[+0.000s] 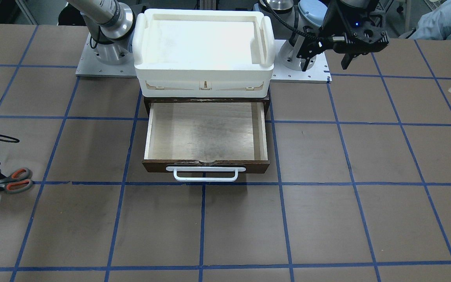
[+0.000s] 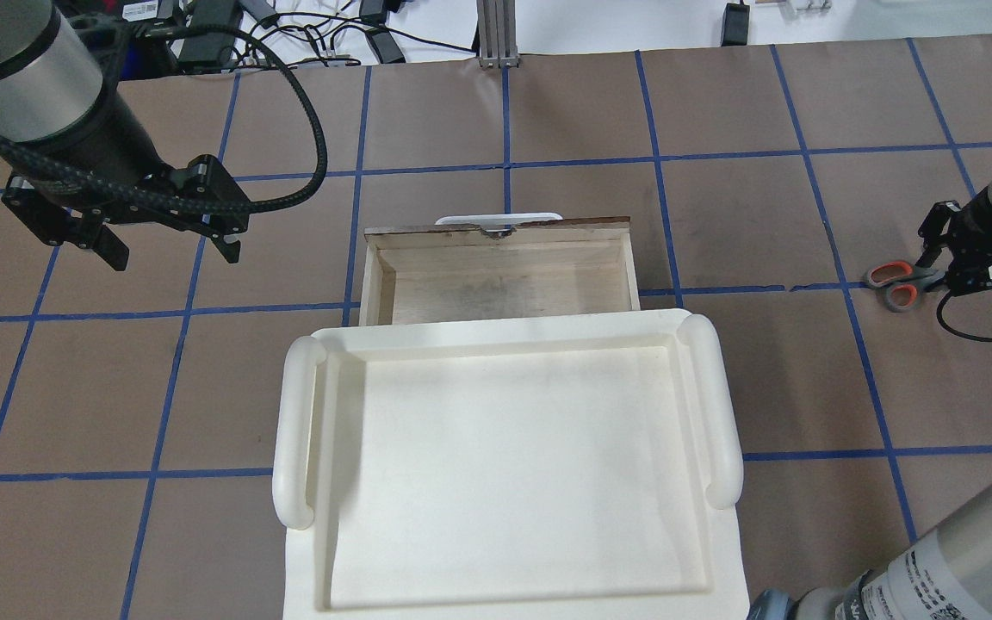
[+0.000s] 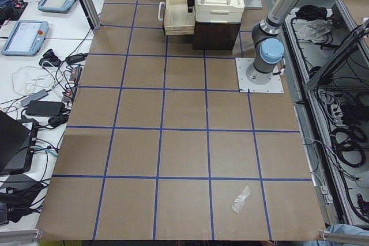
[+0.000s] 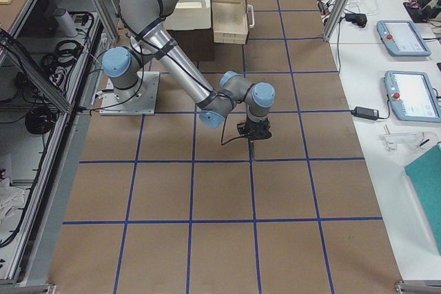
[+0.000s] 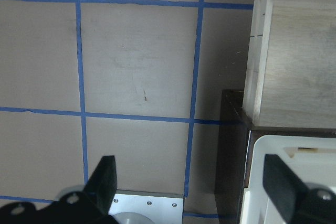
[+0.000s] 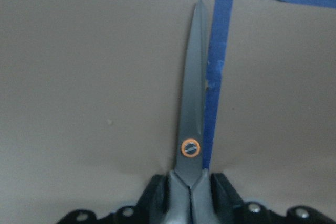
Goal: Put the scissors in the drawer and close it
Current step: 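Close the right gripper on the scissors handle and lift them, then carry the scissors with the right gripper over the open drawer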
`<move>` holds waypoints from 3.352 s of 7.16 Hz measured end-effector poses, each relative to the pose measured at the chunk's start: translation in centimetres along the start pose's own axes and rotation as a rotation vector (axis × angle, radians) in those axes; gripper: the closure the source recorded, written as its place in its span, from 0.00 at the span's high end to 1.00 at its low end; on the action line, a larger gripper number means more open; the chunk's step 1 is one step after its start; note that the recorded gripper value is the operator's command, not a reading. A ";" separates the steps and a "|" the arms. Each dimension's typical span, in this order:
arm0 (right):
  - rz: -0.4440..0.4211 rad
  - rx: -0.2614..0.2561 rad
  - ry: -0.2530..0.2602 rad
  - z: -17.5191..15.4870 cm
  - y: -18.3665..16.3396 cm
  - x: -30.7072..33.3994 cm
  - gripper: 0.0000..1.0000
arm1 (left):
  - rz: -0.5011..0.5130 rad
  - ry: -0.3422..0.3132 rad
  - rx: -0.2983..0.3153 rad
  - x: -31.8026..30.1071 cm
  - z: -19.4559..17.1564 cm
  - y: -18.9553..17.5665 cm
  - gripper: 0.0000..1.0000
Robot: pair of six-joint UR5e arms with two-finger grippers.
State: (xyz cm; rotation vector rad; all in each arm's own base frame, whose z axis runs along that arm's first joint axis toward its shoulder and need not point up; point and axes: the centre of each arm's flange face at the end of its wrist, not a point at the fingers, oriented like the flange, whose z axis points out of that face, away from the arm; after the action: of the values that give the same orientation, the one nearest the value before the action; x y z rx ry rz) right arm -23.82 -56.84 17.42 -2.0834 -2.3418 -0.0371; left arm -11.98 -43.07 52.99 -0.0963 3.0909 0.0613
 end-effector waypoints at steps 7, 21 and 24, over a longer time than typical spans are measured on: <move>0.015 0.002 -0.039 -4.4 1.4 0.1 0.09 | 0.000 -0.001 -0.003 0.0 0.0 0.0 1.00; -0.123 -0.031 -0.181 -21.9 55.2 -0.5 0.00 | -0.001 -0.003 -0.006 0.0 0.0 0.2 1.00; -0.047 -0.036 -0.180 -19.7 58.9 -1.8 0.00 | 0.000 -0.003 -0.006 0.0 0.0 0.2 1.00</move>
State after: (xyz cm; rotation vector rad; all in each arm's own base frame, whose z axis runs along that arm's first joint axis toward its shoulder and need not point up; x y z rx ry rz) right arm 34.64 -52.24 37.86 -2.1311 -2.5091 0.1139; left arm -11.96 -42.92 52.99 -0.0961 3.0879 0.0712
